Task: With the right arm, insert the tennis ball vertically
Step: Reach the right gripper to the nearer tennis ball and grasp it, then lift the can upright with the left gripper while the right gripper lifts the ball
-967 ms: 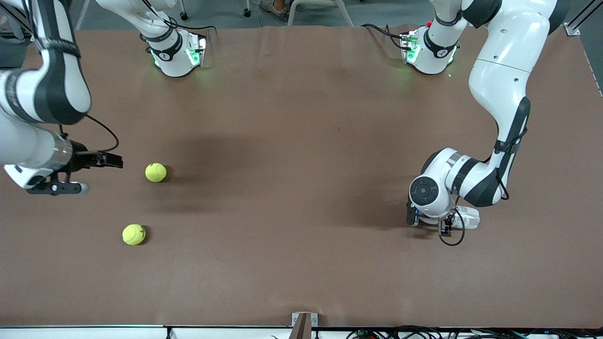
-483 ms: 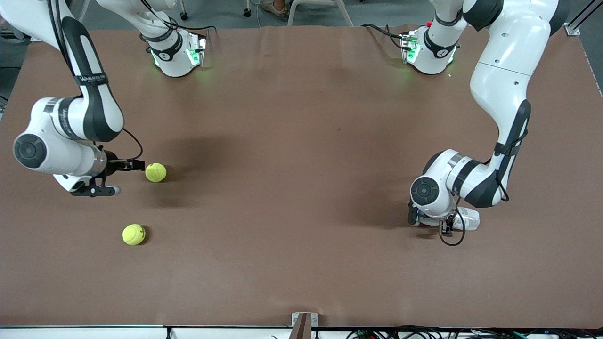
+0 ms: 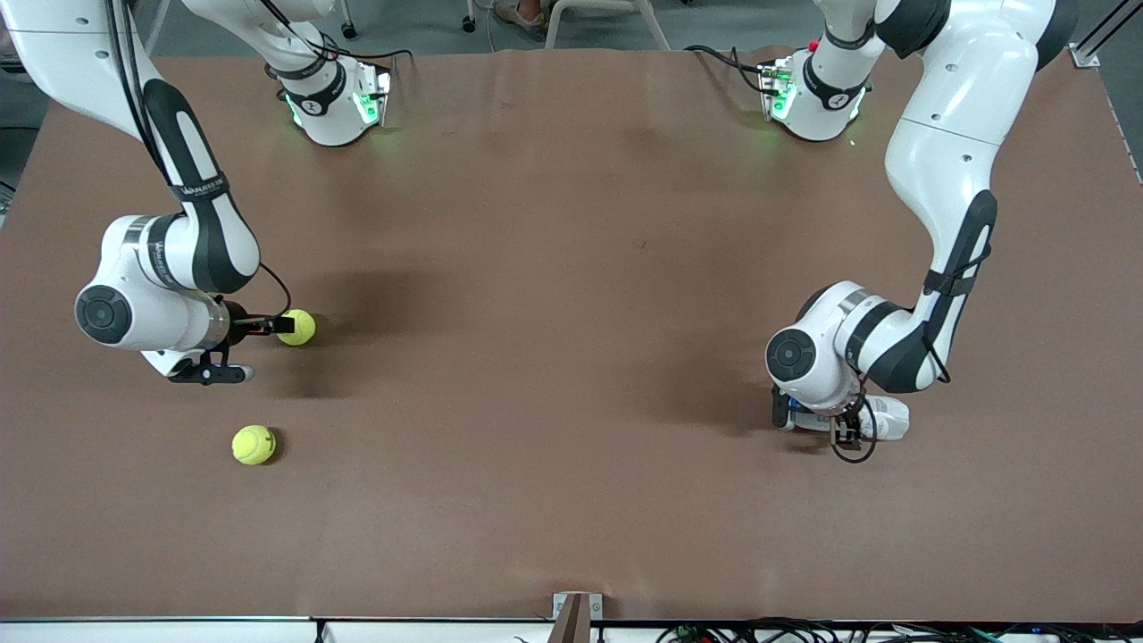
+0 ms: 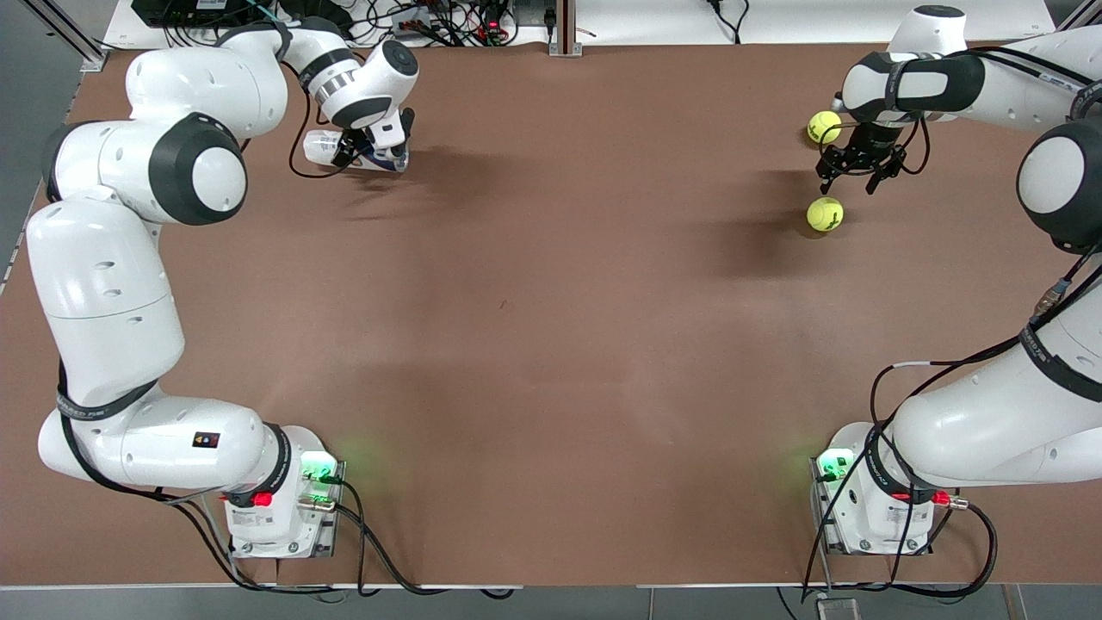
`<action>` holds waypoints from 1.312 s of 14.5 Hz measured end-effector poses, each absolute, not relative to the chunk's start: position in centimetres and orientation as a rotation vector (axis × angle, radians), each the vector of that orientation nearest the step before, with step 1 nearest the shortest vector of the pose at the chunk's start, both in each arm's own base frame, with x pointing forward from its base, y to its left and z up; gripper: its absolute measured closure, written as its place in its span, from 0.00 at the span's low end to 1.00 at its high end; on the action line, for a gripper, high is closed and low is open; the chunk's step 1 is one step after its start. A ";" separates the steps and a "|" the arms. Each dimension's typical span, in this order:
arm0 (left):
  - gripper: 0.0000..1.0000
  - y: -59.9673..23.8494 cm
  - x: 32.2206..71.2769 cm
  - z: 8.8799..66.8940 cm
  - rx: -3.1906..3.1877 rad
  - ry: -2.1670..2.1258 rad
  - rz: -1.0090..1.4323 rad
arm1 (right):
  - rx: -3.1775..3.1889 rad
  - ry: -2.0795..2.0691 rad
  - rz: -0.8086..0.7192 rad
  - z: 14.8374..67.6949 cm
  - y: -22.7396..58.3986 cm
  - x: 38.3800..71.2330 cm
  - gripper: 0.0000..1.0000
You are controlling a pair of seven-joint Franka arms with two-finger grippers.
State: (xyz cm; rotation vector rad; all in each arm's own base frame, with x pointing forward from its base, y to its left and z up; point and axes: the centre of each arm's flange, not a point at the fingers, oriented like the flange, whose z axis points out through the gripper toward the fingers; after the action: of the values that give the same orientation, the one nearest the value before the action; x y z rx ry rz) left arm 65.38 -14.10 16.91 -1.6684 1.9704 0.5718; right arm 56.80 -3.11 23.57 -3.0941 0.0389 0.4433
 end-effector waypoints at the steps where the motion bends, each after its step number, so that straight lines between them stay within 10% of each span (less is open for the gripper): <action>1: 0.11 -14.1 65.2 16.7 -1.670 1.968 0.574 | -3.092 0.044 0.445 23.2 -3.2 56.8 0.00; 19: 0.28 -16.5 65.3 17.9 -1.682 2.007 0.497 | -3.059 0.068 0.510 20.2 -2.8 56.3 0.00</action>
State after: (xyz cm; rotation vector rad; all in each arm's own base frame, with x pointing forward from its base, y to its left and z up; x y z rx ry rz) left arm 65.31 -16.45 17.93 -1.6819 2.0072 0.4972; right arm 56.35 -2.81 20.24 -3.0589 0.0677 0.5098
